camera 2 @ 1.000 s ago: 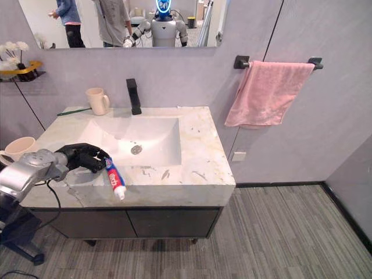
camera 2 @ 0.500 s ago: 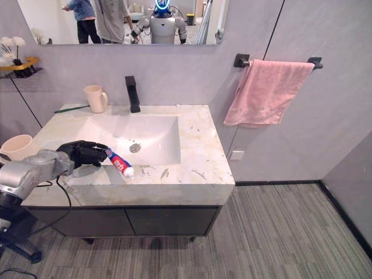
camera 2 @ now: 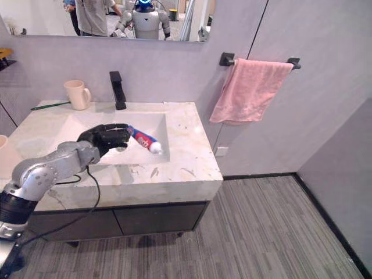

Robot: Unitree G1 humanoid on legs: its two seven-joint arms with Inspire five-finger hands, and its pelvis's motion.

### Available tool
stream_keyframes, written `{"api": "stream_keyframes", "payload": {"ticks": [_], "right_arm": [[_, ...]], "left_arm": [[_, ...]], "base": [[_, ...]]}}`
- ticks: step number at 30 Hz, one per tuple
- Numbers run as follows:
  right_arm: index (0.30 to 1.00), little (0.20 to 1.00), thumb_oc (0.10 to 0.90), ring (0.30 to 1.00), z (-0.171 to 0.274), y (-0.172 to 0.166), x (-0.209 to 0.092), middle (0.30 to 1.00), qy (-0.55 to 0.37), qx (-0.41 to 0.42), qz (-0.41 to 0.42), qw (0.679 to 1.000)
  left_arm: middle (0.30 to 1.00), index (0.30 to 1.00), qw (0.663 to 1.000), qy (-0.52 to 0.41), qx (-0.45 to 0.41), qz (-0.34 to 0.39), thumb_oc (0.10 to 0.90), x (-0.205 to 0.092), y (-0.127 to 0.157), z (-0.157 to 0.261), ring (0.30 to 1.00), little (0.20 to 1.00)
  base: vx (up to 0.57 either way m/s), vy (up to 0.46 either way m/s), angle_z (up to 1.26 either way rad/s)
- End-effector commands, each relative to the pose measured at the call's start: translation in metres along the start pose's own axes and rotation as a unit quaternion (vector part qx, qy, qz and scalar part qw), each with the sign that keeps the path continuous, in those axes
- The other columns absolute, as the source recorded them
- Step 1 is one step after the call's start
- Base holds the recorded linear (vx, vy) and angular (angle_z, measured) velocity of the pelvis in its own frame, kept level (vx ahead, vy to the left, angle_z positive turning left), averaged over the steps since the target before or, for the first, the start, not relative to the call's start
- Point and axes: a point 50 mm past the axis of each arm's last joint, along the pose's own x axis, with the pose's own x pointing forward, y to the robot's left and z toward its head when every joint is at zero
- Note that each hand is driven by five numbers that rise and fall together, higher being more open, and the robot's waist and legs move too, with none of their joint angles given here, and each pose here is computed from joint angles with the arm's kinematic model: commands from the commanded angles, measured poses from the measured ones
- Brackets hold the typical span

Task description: Organize the bathroom.

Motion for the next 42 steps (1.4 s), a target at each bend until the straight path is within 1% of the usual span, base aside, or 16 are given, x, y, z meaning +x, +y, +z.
{"api": "stream_keyframes", "payload": {"ticks": [1, 7, 11, 12, 14, 18, 20, 21, 22, 23, 25, 29, 35, 39, 41, 42], "right_arm": [[0.900, 0.900, 0.800, 0.900, 0.032, -0.038, -0.004, 0.900, -0.071, 0.040, -0.056, 0.995], [0.900, 0.900, 0.800, 0.900, 0.086, -0.053, -0.025, 0.900, -0.197, 0.112, -0.075, 0.971], [0.900, 0.900, 0.800, 0.900, 0.152, -0.096, -0.069, 0.900, -0.333, 0.161, -0.135, 0.919], [0.900, 0.900, 0.800, 0.900, 0.167, -0.108, -0.081, 0.900, -0.362, 0.168, -0.151, 0.904], [0.900, 0.900, 0.800, 0.900, 0.206, -0.130, -0.126, 0.900, -0.447, 0.170, -0.189, 0.858], [0.900, 0.900, 0.800, 0.900, 0.255, -0.134, -0.211, 0.900, -0.590, 0.153, -0.204, 0.766], [0.900, 0.900, 0.800, 0.900, 0.273, -0.116, -0.256, 0.900, -0.666, 0.137, -0.142, 0.720], [0.900, 0.900, 0.800, 0.900, 0.276, -0.108, -0.266, 0.900, -0.682, 0.131, -0.113, 0.711], [0.900, 0.900, 0.800, 0.900, 0.281, -0.096, -0.279, 0.900, -0.699, 0.125, -0.065, 0.701], [0.900, 0.900, 0.800, 0.900, 0.285, -0.074, -0.294, 0.900, -0.718, 0.113, 0.020, 0.687], [0.900, 0.900, 0.800, 0.900, 0.288, -0.041, -0.309, 0.900, -0.724, 0.079, 0.129, 0.673], [0.900, 0.900, 0.800, 0.900, 0.289, 0.010, -0.335, 0.900, -0.718, 0.020, 0.270, 0.642], [0.900, 0.900, 0.800, 0.900, 0.288, 0.051, -0.374, 0.900, -0.709, -0.001, 0.382, 0.593], [0.900, 0.900, 0.800, 0.900, 0.284, 0.081, -0.417, 0.900, -0.706, -0.005, 0.451, 0.546], [0.900, 0.900, 0.800, 0.900, 0.283, 0.085, -0.425, 0.900, -0.708, -0.005, 0.462, 0.534], [0.900, 0.900, 0.800, 0.900, 0.279, 0.092, -0.439, 0.900, -0.703, 0.005, 0.490, 0.516]], "left_arm": [[0.300, 0.300, 0.981, -0.169, -0.095, -0.007, 0.400, -0.017, -0.002, 0.082, 0.300, 0.300], [0.300, 0.300, 0.979, -0.165, -0.122, 0.008, 0.400, -0.017, 0.004, 0.088, 0.300, 0.300], [0.300, 0.300, 0.975, -0.165, -0.151, 0.018, 0.400, -0.018, 0.008, 0.100, 0.300, 0.300], [0.300, 0.300, 0.973, -0.165, -0.158, 0.019, 0.400, -0.019, 0.008, 0.103, 0.300, 0.300], [0.300, 0.300, 0.970, -0.167, -0.177, 0.019, 0.400, -0.021, 0.006, 0.111, 0.300, 0.300], [0.300, 0.300, 0.961, -0.169, -0.219, 0.018, 0.400, -0.024, 0.002, 0.120, 0.300, 0.300], [0.300, 0.300, 0.954, -0.173, -0.246, 0.022, 0.400, -0.023, 0.003, 0.125, 0.300, 0.300], [0.300, 0.300, 0.952, -0.173, -0.251, 0.023, 0.400, -0.022, 0.004, 0.125, 0.300, 0.300], [0.300, 0.300, 0.950, -0.174, -0.259, 0.024, 0.400, -0.020, 0.005, 0.126, 0.300, 0.300], [0.300, 0.300, 0.945, -0.179, -0.271, 0.028, 0.400, -0.018, 0.007, 0.128, 0.300, 0.300], [0.300, 0.300, 0.941, -0.187, -0.280, 0.035, 0.400, -0.012, 0.012, 0.130, 0.300, 0.300], [0.300, 0.300, 0.933, -0.208, -0.290, 0.049, 0.400, -0.005, 0.020, 0.136, 0.300, 0.300], [0.300, 0.300, 0.929, -0.203, -0.307, 0.040, 0.400, 0.005, 0.016, 0.129, 0.300, 0.300], [0.300, 0.300, 0.929, -0.193, -0.314, 0.031, 0.400, 0.014, 0.003, 0.117, 0.300, 0.300], [0.300, 0.300, 0.930, -0.190, -0.314, 0.029, 0.400, 0.016, 0.000, 0.114, 0.300, 0.300], [0.300, 0.300, 0.930, -0.186, -0.316, 0.025, 0.400, 0.017, -0.004, 0.109, 0.300, 0.300]], "base": [[0.01, -0.063, -0.04], [0.00, -0.025, -0.04], [0.00, 0.000, 0.00], [0.00, 0.000, 0.00], [0.00, 0.000, 0.00], [0.01, 0.037, -0.03], [0.02, 0.062, -0.06], [0.01, 0.047, -0.16], [0.01, 0.044, -0.26], [0.01, 0.041, -0.26], [0.00, 0.031, -0.12], [0.00, 0.012, -0.04], [0.00, -0.002, -0.01], [0.00, -0.002, -0.01], [0.00, 0.000, 0.00], [0.00, 0.000, 0.00]]}}
